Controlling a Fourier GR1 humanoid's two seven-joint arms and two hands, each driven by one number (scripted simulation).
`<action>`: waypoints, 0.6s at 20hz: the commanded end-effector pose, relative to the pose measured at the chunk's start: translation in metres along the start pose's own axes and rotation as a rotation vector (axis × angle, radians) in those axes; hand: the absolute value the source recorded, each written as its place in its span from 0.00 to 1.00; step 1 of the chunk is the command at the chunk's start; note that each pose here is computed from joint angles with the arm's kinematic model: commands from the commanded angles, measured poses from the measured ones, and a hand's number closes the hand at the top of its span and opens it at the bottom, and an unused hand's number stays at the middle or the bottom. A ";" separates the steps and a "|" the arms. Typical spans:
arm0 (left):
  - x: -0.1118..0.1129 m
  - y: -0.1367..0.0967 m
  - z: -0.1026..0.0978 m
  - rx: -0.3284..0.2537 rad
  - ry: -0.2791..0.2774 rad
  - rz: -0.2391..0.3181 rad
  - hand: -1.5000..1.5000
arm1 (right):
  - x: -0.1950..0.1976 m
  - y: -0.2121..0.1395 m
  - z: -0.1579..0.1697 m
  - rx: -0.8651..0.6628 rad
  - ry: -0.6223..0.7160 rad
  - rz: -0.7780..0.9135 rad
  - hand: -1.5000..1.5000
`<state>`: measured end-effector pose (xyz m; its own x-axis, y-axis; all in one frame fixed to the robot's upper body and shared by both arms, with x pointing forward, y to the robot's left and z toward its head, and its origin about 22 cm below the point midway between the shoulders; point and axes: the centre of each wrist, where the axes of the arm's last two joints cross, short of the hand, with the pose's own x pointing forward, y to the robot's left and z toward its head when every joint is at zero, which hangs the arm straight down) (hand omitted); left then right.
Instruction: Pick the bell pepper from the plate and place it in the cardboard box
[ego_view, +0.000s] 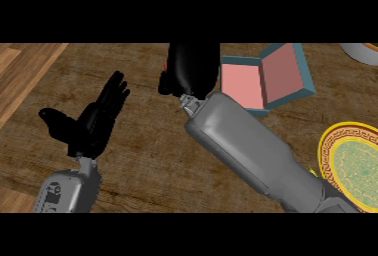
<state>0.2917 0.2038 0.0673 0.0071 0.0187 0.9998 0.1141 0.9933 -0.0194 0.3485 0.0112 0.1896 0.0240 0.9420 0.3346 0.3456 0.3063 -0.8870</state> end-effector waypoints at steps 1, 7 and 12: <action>0.008 0.001 -0.006 0.031 -0.010 -0.009 0.50 | 0.032 -0.021 -0.010 -0.126 0.121 -0.036 1.00; -0.002 0.017 0.001 0.062 0.010 0.000 0.50 | 0.054 -0.040 -0.031 -0.134 0.225 -0.019 1.00; -0.012 0.007 0.003 0.083 0.007 0.005 0.50 | 0.050 -0.030 -0.046 -0.134 0.276 -0.029 1.00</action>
<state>0.2928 0.2173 0.0622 0.0072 0.0175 0.9998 0.0450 0.9988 -0.0178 0.3756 0.0369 0.2424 0.1283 0.9278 0.3502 0.4401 0.2632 -0.8585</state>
